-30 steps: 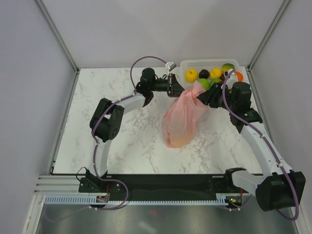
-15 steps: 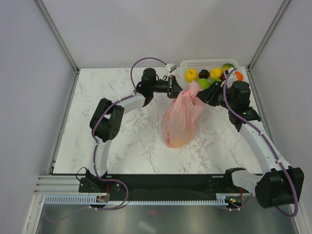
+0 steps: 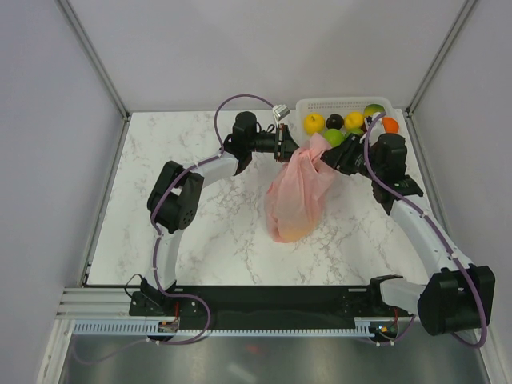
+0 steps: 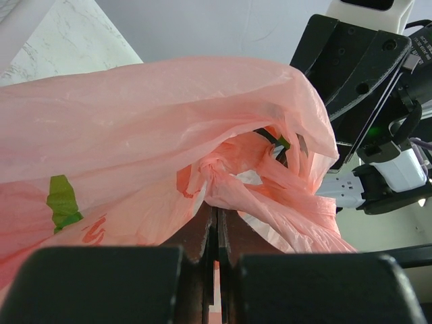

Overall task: Place the fake fruits into the plastic bag and tie a complex knot
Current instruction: Tie the plastic bag at the center of the board.

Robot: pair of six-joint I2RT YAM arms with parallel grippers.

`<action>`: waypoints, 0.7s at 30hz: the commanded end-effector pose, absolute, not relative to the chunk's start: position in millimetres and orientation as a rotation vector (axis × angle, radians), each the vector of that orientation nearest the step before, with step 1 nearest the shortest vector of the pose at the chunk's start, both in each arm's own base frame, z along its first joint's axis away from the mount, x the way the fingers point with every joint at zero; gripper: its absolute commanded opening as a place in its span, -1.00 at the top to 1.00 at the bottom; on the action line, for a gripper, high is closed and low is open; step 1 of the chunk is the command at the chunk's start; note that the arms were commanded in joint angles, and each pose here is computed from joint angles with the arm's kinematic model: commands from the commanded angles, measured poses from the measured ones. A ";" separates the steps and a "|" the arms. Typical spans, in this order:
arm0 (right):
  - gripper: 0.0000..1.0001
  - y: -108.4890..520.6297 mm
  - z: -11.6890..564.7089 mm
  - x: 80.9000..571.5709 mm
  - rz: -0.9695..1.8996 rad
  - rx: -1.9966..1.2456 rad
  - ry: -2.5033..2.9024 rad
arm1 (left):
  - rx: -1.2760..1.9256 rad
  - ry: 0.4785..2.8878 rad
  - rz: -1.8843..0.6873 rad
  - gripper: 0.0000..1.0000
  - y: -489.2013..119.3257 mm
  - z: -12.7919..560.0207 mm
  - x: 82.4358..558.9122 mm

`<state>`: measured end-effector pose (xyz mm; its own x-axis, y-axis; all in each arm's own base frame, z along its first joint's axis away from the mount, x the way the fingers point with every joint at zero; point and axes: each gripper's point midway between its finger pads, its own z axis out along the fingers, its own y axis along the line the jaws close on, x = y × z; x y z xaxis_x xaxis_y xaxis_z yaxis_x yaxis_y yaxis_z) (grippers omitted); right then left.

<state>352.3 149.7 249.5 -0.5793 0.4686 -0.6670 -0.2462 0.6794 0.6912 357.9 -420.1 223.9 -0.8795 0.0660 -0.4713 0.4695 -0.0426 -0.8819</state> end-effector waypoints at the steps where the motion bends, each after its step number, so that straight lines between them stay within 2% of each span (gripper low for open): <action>1: 0.31 153.7 261.4 359.5 1.006 0.145 1.906 | 0.681 1.855 -1.983 0.95 -421.2 248.2 352.9; 7: 0.33 159.6 259.1 365.4 1.059 0.154 1.881 | 0.680 1.859 -1.983 0.95 -420.9 247.5 352.5; 9: 0.46 161.3 259.8 365.5 1.072 0.153 1.876 | 0.680 1.859 -1.983 0.95 -421.0 247.8 352.6; 13: 0.94 158.7 260.8 366.3 1.051 0.160 1.872 | 0.681 1.857 -1.980 0.95 -420.5 248.2 352.1; 14: 1.00 155.2 259.5 366.9 1.026 0.178 1.876 | 0.679 1.860 -1.978 0.96 -419.9 248.1 352.6; 21: 1.00 131.6 257.9 363.0 0.823 0.202 1.940 | 0.641 1.887 -1.910 0.96 -408.6 251.8 357.0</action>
<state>361.0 146.2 237.9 -0.5719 0.4956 -0.6537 -0.2051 0.6852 0.6988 359.7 -417.5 217.4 -0.8796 0.0718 -0.4702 0.4702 -0.0171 -0.8824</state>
